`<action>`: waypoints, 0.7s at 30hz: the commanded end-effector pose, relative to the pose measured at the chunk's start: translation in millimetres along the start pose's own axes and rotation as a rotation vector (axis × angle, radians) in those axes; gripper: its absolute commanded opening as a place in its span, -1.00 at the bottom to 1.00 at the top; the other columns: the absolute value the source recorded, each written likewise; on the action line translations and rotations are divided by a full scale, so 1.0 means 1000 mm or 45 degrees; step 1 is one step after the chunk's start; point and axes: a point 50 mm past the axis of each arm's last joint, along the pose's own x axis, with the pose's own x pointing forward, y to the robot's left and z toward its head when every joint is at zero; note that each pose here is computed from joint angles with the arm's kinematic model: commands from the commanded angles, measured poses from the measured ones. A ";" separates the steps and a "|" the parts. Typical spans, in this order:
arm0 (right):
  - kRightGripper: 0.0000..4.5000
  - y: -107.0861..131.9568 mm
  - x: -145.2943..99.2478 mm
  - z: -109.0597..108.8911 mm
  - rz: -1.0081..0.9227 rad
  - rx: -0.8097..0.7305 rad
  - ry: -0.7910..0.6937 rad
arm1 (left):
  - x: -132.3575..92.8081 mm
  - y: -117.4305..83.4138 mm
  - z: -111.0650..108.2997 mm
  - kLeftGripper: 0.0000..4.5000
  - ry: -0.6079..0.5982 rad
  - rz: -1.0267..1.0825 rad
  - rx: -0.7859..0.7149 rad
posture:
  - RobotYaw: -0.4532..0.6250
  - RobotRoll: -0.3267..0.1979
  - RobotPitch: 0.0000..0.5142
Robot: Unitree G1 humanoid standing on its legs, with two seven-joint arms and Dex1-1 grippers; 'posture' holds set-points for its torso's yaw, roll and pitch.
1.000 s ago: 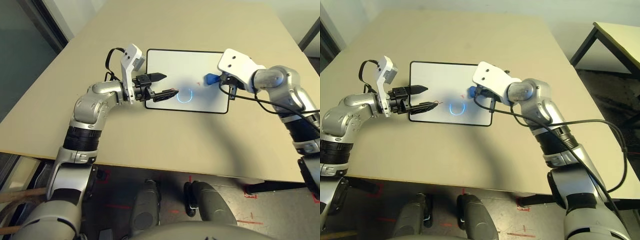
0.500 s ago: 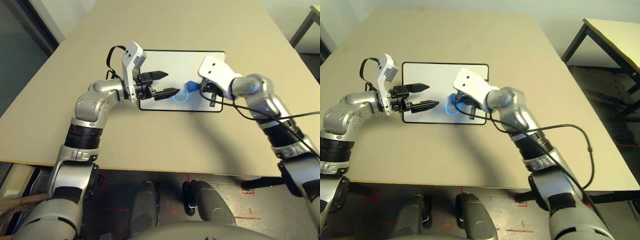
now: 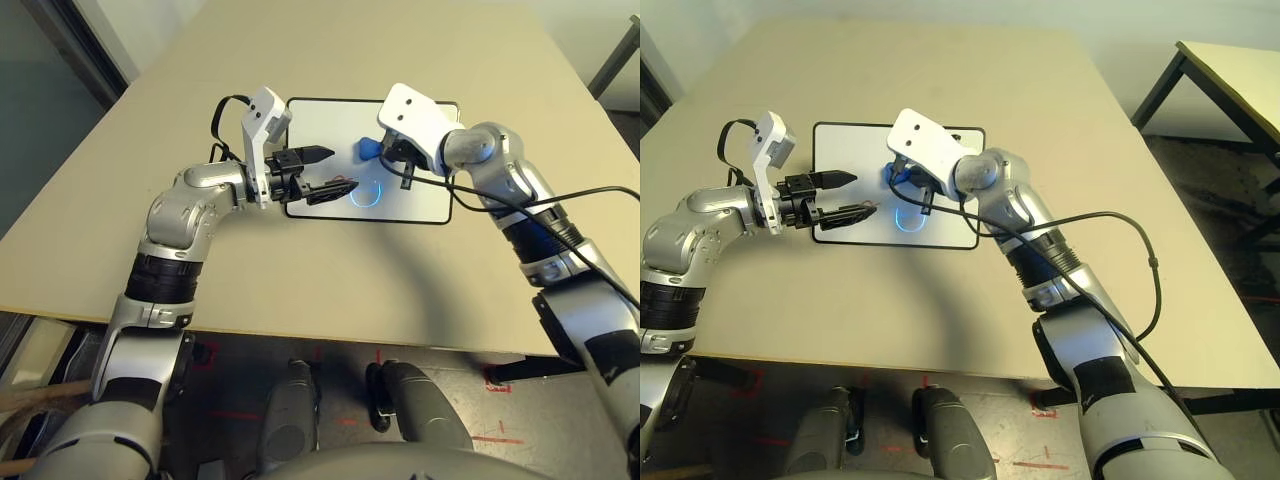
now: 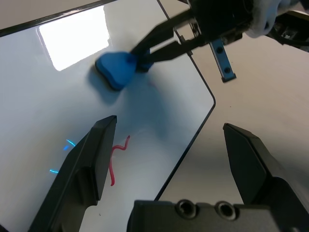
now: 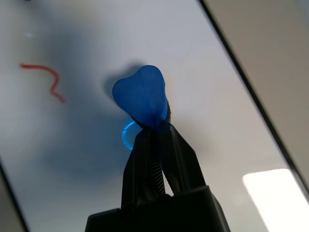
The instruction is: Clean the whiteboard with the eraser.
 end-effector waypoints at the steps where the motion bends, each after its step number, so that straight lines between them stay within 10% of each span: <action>1: -1.00 0.006 -0.001 -0.019 0.013 0.061 0.091 | 0.002 -0.003 -0.002 1.00 0.007 -0.016 -0.010 | -0.34 0.25 -0.39; 12: -1.00 0.076 0.004 -0.020 0.240 0.151 0.072 | 0.003 -0.004 -0.001 1.00 0.006 -0.027 -0.011 | -0.33 0.25 -0.36; 21: -1.00 0.036 -0.004 -0.033 0.053 0.176 0.141 | 0.004 -0.003 -0.001 1.00 0.013 -0.029 -0.012 | -0.34 0.25 -0.35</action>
